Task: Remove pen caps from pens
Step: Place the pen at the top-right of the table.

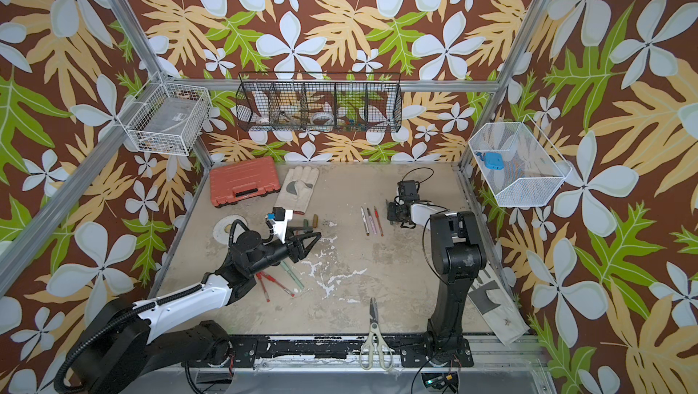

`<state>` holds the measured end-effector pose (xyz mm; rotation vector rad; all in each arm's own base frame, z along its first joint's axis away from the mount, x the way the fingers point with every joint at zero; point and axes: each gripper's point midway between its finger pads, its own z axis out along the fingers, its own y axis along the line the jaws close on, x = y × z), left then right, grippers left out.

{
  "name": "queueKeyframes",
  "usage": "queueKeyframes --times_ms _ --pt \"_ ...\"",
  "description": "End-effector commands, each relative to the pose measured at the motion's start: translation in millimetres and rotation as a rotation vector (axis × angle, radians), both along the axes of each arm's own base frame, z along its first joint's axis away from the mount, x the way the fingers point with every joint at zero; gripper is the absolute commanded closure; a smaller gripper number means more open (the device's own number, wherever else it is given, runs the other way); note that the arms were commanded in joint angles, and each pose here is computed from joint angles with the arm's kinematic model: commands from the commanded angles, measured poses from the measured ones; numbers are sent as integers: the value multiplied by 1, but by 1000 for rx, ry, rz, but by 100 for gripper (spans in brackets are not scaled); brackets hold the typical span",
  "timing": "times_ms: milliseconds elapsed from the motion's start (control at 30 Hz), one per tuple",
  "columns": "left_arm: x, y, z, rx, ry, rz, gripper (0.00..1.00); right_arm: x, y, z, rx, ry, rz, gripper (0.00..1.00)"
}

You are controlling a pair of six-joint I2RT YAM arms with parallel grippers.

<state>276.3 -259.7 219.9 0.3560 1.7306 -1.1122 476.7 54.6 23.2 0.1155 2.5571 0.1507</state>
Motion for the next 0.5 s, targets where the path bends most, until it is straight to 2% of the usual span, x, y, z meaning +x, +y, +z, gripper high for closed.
queueKeyframes --times_ms 0,200,467 --pt "-2 0 11 -22 -29 -8 45 -15 -6 -16 -13 86 -25 78" --pt "-3 1 13 -26 -34 -5 45 -15 -12 1 -19 48 -46 59" --pt "10 9 3 15 18 82 45 -20 -2 87 55 -143 -29 51"
